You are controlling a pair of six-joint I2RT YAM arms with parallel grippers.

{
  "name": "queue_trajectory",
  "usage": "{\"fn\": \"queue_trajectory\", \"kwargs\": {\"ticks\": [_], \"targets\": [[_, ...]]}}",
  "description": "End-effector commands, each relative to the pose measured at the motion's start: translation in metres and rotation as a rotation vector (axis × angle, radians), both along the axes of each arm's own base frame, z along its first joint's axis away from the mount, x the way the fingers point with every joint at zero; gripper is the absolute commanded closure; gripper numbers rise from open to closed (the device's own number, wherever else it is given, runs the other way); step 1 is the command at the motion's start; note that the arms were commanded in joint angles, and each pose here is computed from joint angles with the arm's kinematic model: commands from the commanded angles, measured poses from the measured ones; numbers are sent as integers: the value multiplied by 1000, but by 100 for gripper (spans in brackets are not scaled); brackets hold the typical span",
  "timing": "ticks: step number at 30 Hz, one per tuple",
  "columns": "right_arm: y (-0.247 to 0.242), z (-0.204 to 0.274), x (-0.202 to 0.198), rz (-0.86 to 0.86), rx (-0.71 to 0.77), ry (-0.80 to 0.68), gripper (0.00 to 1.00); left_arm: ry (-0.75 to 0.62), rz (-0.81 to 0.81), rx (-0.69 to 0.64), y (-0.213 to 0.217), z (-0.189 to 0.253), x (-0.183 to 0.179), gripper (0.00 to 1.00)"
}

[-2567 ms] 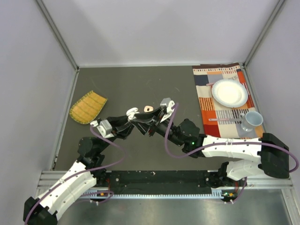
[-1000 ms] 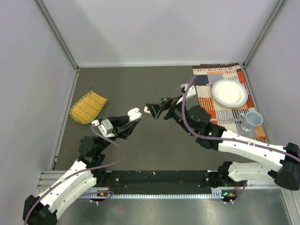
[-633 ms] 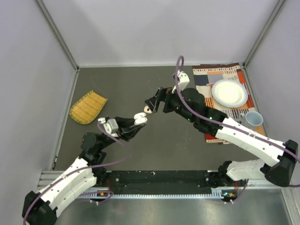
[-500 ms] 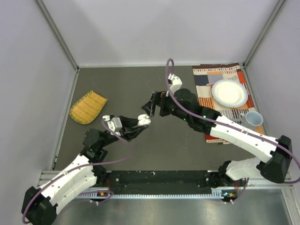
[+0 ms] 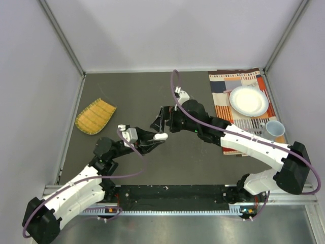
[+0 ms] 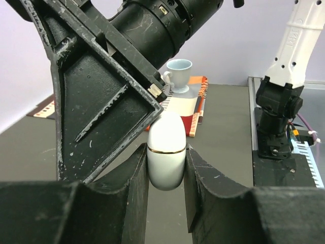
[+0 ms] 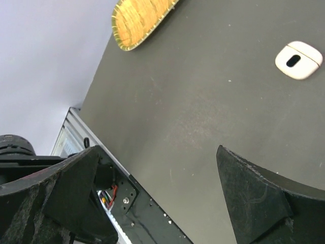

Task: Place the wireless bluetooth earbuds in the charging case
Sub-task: Close the charging case with the earbuds, then place the charging case with the earbuds at the center of the board.

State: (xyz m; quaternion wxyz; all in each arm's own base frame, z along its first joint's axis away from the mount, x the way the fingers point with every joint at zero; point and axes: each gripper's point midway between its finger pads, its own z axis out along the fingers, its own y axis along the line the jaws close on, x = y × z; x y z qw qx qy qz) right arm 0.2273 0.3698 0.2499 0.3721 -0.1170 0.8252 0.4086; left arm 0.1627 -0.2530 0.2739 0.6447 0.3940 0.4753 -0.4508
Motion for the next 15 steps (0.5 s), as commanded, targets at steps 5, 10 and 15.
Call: {"fn": "queue_trajectory", "kwargs": {"ticks": [5, 10, 15], "targets": [[-38, -44, 8, -222, -59, 78, 1, 87, 118, -96, 4, 30, 27, 100], [-89, -45, 26, -559, 14, 98, 1, 360, 196, -74, -2, 8, 52, 100], [-132, -51, 27, -714, 10, 68, 1, 604, 188, -29, -18, -23, 65, 100]]}}
